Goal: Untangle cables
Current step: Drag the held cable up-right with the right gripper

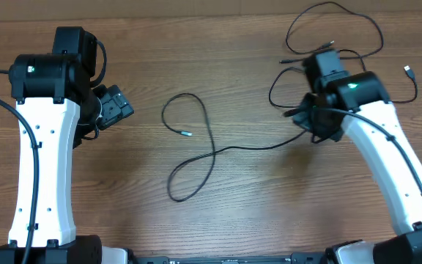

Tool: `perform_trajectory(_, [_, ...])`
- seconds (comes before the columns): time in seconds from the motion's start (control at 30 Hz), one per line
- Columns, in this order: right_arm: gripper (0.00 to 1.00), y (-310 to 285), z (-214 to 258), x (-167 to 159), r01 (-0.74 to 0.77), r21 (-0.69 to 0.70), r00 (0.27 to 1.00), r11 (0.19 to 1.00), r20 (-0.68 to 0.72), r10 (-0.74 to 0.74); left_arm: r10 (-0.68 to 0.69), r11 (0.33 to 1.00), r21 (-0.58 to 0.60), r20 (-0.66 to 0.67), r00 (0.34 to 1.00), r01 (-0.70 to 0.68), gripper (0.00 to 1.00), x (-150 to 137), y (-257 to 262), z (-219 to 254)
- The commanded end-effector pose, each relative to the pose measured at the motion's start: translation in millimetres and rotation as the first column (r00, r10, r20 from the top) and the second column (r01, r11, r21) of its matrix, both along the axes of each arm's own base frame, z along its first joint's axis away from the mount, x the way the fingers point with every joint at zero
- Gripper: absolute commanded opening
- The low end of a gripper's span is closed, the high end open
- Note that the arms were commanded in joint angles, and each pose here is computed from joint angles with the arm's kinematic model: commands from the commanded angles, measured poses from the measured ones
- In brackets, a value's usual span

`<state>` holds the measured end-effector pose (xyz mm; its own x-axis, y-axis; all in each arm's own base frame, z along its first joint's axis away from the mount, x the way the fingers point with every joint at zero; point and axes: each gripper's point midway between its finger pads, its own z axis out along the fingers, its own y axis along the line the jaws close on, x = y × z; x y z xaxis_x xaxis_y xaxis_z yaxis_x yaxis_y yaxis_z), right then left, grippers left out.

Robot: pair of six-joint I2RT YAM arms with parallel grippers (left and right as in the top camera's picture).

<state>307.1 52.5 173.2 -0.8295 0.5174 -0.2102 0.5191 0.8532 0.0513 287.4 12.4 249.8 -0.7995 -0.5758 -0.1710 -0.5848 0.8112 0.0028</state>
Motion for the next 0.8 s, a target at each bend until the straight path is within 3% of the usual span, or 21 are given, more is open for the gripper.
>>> perform_trajectory(0.0, [0.04, -25, 32, 5, 0.051, -0.001, 0.993, 0.999, 0.103, -0.051, -0.005, 1.0, -0.001, -0.006, 1.0, 0.005, 1.0, 0, 0, -2])
perform_trajectory(0.2, [0.04, -67, 61, 5, 0.125, -0.04, 0.976, 0.991, 0.182, -0.116, -0.005, 1.0, -0.001, -0.006, 1.0, 0.005, 1.0, 0, 0, -2])
perform_trajectory(0.4, [0.04, -81, 86, 7, 0.176, 0.02, 0.952, 0.984, 0.252, -0.176, -0.005, 1.0, -0.001, -0.006, 1.0, 0.005, 1.0, 0, 0, -2])
perform_trajectory(0.77, [0.04, -30, 87, 9, -0.117, 0.201, 0.965, 0.973, 0.255, 0.063, -0.005, 1.0, 0.0, -0.006, 1.0, 0.005, 0.99, 0, 0, -2])
